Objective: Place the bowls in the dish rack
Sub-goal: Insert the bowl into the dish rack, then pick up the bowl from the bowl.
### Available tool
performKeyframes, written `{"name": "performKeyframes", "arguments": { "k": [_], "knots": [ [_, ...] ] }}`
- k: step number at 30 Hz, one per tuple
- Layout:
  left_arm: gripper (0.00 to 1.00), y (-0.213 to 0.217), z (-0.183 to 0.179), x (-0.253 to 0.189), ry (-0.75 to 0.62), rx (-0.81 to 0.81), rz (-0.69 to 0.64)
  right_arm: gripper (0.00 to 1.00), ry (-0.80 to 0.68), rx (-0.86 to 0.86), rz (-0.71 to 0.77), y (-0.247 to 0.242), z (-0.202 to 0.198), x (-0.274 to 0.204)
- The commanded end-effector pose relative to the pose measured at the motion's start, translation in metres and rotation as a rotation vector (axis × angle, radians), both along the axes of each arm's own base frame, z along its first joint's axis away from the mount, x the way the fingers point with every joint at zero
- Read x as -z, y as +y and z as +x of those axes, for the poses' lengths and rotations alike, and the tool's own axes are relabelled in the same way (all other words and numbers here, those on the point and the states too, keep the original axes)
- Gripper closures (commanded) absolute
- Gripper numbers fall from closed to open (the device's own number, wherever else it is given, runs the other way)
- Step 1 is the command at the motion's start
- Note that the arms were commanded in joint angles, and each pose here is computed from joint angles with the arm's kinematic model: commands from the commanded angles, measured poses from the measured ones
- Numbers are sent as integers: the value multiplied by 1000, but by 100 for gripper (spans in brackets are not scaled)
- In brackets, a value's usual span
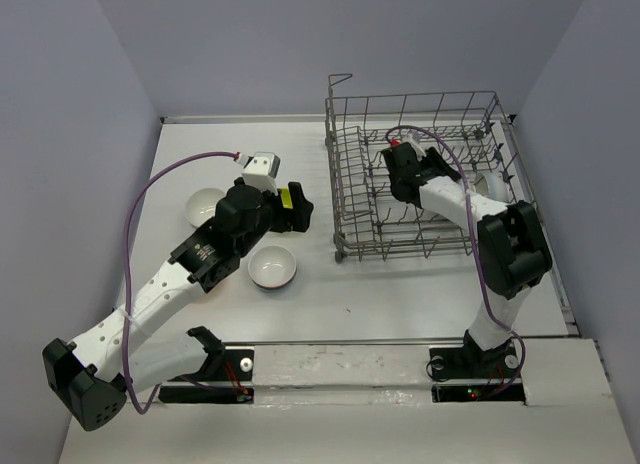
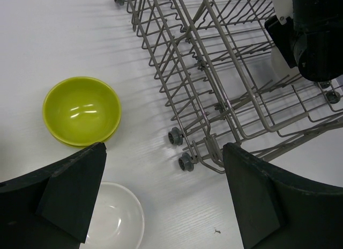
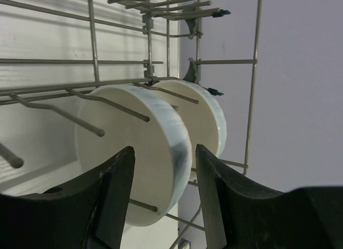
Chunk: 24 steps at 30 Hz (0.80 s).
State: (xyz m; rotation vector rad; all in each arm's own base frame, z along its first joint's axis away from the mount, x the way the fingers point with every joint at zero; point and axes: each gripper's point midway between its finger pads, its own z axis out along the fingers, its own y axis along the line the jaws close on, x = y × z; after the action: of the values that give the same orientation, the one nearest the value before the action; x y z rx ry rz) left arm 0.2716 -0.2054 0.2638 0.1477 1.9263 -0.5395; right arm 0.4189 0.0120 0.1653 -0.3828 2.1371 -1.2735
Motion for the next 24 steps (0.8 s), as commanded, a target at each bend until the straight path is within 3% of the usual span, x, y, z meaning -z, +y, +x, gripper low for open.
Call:
{"name": "performKeyframes", "arguments": {
  "k": [1, 9, 19, 21, 24],
  "knots": [
    [1, 0, 2, -9, -42, -3, -11, 45, -43, -28, 88, 14, 1, -15],
    [1, 1, 2, -10, -45, -5, -9, 45, -103, -56, 192, 24, -2, -38],
    [1, 11, 9, -14, -52, -28, -19, 39, -377, -38, 342, 23, -18, -144],
    [1, 18, 11, -19, -65, -53, -21, 39, -432, -80, 455, 35, -22, -167],
    [1, 29, 15, -22, -74, -99, -17, 39, -550, -176, 850, 76, -31, -211]
  ]
}}
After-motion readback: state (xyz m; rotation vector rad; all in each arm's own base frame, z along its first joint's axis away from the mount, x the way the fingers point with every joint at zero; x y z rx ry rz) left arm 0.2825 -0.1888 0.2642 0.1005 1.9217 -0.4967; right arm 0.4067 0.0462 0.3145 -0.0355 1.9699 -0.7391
